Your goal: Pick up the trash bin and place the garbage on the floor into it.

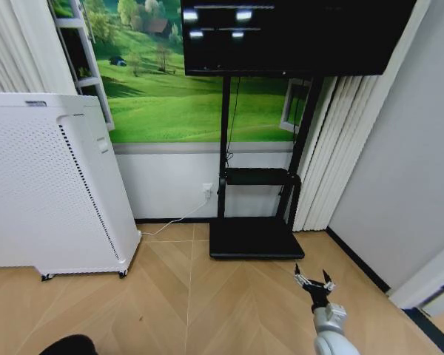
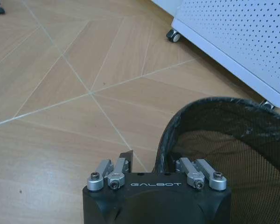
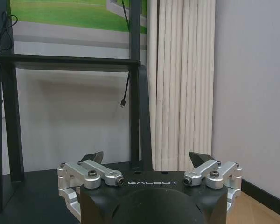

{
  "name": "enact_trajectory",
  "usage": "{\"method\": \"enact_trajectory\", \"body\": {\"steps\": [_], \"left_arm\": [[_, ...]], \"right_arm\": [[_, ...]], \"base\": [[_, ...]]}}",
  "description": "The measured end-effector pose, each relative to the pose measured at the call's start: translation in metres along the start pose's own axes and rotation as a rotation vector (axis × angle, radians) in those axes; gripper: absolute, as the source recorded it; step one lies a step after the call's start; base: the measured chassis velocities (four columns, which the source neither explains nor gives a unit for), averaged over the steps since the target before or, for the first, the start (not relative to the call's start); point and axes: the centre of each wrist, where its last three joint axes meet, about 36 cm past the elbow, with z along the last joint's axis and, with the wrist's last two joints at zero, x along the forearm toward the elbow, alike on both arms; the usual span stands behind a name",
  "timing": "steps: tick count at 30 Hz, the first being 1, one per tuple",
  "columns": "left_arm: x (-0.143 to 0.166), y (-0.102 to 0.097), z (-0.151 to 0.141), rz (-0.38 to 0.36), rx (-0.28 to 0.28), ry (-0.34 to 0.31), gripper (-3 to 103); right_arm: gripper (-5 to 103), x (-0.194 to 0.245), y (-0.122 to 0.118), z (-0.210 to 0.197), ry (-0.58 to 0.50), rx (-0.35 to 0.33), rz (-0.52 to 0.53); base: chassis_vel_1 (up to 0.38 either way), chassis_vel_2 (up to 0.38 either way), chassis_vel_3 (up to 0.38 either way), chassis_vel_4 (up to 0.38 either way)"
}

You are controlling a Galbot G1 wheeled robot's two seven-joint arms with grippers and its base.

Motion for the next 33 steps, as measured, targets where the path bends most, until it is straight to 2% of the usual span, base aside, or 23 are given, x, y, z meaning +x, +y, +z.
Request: {"method": "enact_trajectory", "body": {"steps": [2,3,4,5,8,10,11,12,13,14,16,17,19,20,21,23,24,25,26,28,30,31,33], "left_arm": [[-0.003,0.0,-0.006,0.011,-0.015,-0.011,46],[-0.003,0.0,-0.006,0.011,-0.015,-0.011,46],[-0.005,0.0,-0.008,0.016,-0.022,-0.016,52],[-0.006,0.001,-0.012,0.034,-0.046,-0.03,57],[-0.004,-0.002,-0.017,0.082,-0.078,-0.057,63],[0.006,-0.01,-0.024,0.181,-0.168,-0.103,74],[0.006,-0.01,-0.024,0.181,-0.168,-0.103,74],[0.01,-0.014,-0.026,0.216,-0.231,-0.124,80],[0.015,-0.017,-0.028,0.248,-0.297,-0.149,90],[0.015,-0.017,-0.028,0.248,-0.297,-0.149,90],[0.03,-0.029,-0.038,0.32,-0.403,-0.213,95],[0.03,-0.029,-0.038,0.32,-0.403,-0.213,95],[0.044,-0.042,-0.048,0.375,-0.471,-0.269,100],[0.058,-0.059,-0.059,0.424,-0.526,-0.332,100],[0.068,-0.076,-0.068,0.464,-0.55,-0.386,100],[0.072,-0.085,-0.072,0.482,-0.559,-0.411,100],[0.085,-0.119,-0.084,0.542,-0.582,-0.482,100],[0.09,-0.135,-0.086,0.564,-0.591,-0.509,100],[0.09,-0.135,-0.086,0.564,-0.591,-0.509,100],[0.1,-0.18,-0.089,0.632,-0.625,-0.568,100],[0.1,-0.211,-0.083,0.701,-0.656,-0.584,100],[0.1,-0.211,-0.083,0.701,-0.656,-0.584,100],[0.101,-0.225,-0.078,0.72,-0.708,-0.625,100]], "right_arm": [[100,0.0,-0.002,-0.001,-0.004,0.0,0.005],[100,0.0,-0.002,-0.001,-0.004,0.0,0.005],[100,0.001,-0.003,-0.001,-0.004,0.0,0.006],[100,0.002,-0.003,-0.001,-0.006,0.001,0.007],[100,0.003,-0.003,-0.001,-0.008,0.001,0.008],[100,0.006,-0.003,-0.002,-0.009,0.002,0.006],[100,0.006,-0.003,-0.002,-0.009,0.002,0.006],[100,0.006,-0.002,-0.003,-0.011,0.003,0.005],[100,0.006,-0.001,-0.004,-0.016,0.003,0.002],[100,0.006,-0.001,-0.004,-0.016,0.003,0.002],[100,0.004,0.0,-0.008,-0.024,0.002,0.0],[100,0.004,0.0,-0.008,-0.024,0.002,0.0],[100,0.004,0.001,-0.01,-0.029,0.006,-0.002],[100,0.005,0.001,-0.013,-0.034,0.016,-0.004],[100,0.009,0.003,-0.016,-0.037,0.022,-0.011],[100,0.011,0.004,-0.018,-0.036,0.025,-0.016],[100,0.021,0.011,-0.027,-0.035,0.032,-0.038],[100,0.026,0.014,-0.031,-0.038,0.034,-0.053],[100,0.026,0.014,-0.031,-0.038,0.034,-0.053],[100,0.041,0.023,-0.048,-0.048,0.035,-0.094],[100,0.053,0.028,-0.066,-0.055,0.034,-0.134],[100,0.053,0.028,-0.066,-0.055,0.034,-0.134],[100,0.06,0.042,-0.091,-0.062,0.04,-0.224]], "base": [[0.0,0.0,0.0,0.0],[0.0,0.0,0.0,0.0],[0.0,0.0,0.0,0.0],[0.0,0.0,0.0,0.0],[0.0,0.0,0.0,0.0],[0.0,0.0,0.0,0.0],[0.0,0.0,0.0,0.0],[0.0,0.0,0.0,0.0],[0.0,0.0,0.0,0.0],[0.0,0.0,0.0,0.0],[0.0,0.0,0.0,0.0],[0.0,0.0,0.0,0.0],[0.0,0.0,0.0,0.0],[0.0,0.0,0.0,0.0],[0.0,0.0,0.0,0.0],[0.0,0.0,0.0,0.0],[0.0,0.0,0.0,0.0],[0.0,0.0,0.0,0.0],[0.0,0.0,0.0,0.0],[0.0,0.0,0.0,0.0],[0.0,0.0,0.0,0.0],[0.0,0.0,0.0,0.0],[0.0,0.0,0.0,0.0]]}}
